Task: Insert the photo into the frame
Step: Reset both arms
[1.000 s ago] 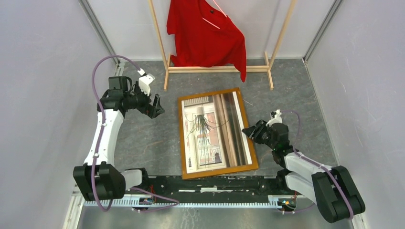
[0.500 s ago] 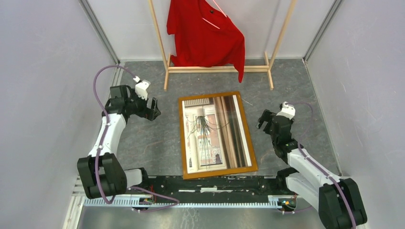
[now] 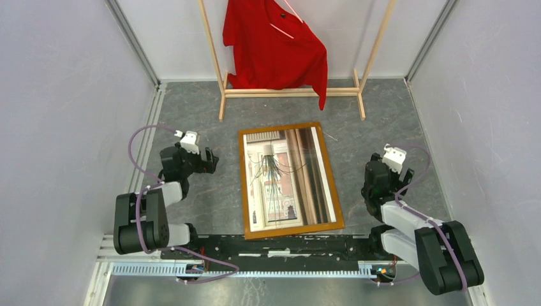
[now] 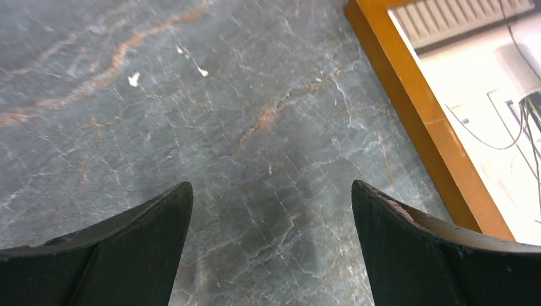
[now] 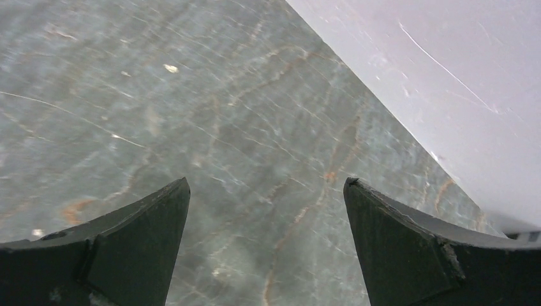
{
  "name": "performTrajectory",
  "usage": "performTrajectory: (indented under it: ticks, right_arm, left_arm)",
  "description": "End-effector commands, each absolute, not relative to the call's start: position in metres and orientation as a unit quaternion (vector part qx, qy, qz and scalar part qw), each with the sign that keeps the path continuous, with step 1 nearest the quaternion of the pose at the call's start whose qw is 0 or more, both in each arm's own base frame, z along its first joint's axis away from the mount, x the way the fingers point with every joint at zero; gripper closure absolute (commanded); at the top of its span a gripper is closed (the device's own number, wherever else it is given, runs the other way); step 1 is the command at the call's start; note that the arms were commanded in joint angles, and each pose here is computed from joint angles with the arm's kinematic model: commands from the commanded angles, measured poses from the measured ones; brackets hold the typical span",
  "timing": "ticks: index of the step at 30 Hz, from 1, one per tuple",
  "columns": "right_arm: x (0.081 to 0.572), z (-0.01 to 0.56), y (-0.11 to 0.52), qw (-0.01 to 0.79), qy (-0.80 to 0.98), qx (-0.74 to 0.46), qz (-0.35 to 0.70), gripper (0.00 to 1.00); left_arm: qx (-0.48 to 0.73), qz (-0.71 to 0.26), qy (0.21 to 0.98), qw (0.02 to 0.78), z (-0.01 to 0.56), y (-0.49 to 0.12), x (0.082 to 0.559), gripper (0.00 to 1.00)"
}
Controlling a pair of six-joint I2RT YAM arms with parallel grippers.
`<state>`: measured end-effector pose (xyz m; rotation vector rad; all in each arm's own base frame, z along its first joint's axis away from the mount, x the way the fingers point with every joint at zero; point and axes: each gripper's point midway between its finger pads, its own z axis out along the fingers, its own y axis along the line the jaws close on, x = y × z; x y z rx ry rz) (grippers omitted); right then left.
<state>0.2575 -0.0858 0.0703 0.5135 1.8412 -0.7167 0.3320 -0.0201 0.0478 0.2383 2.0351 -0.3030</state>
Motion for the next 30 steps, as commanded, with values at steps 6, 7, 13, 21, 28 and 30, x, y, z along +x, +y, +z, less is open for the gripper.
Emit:
performTrajectory:
  ticks: [6,7,13,21,28,30]
  right_arm:
    - [0.253,0.078,-0.097,0.593,0.710,0.241,-0.293,0.02]
    - [0.247,0.076,-0.098,0.601,0.706,0.235,-0.292,0.02]
    - [0.253,0.093,-0.087,0.659,0.683,0.183,-0.257,0.02]
    - [0.281,0.091,-0.027,0.682,0.708,-0.024,-0.181,0.02]
    - [0.296,0.083,-0.031,0.667,0.725,-0.016,-0.168,0.02]
    - [0.296,0.083,-0.031,0.667,0.725,-0.016,-0.169,0.02]
  left_arm:
    - [0.048,-0.102,0.721,0.684,0.116,-0.008,0.363,0.00]
    - [0.057,-0.108,0.710,0.693,0.119,-0.012,0.361,0.00]
    - [0.070,-0.093,0.709,0.695,0.108,-0.017,0.355,0.00]
    - [0.071,-0.064,0.729,0.677,0.093,-0.023,0.371,0.00]
    - [0.071,-0.063,0.730,0.677,0.093,-0.023,0.369,0.00]
    - [0.071,-0.063,0.728,0.679,0.094,-0.023,0.370,0.00]
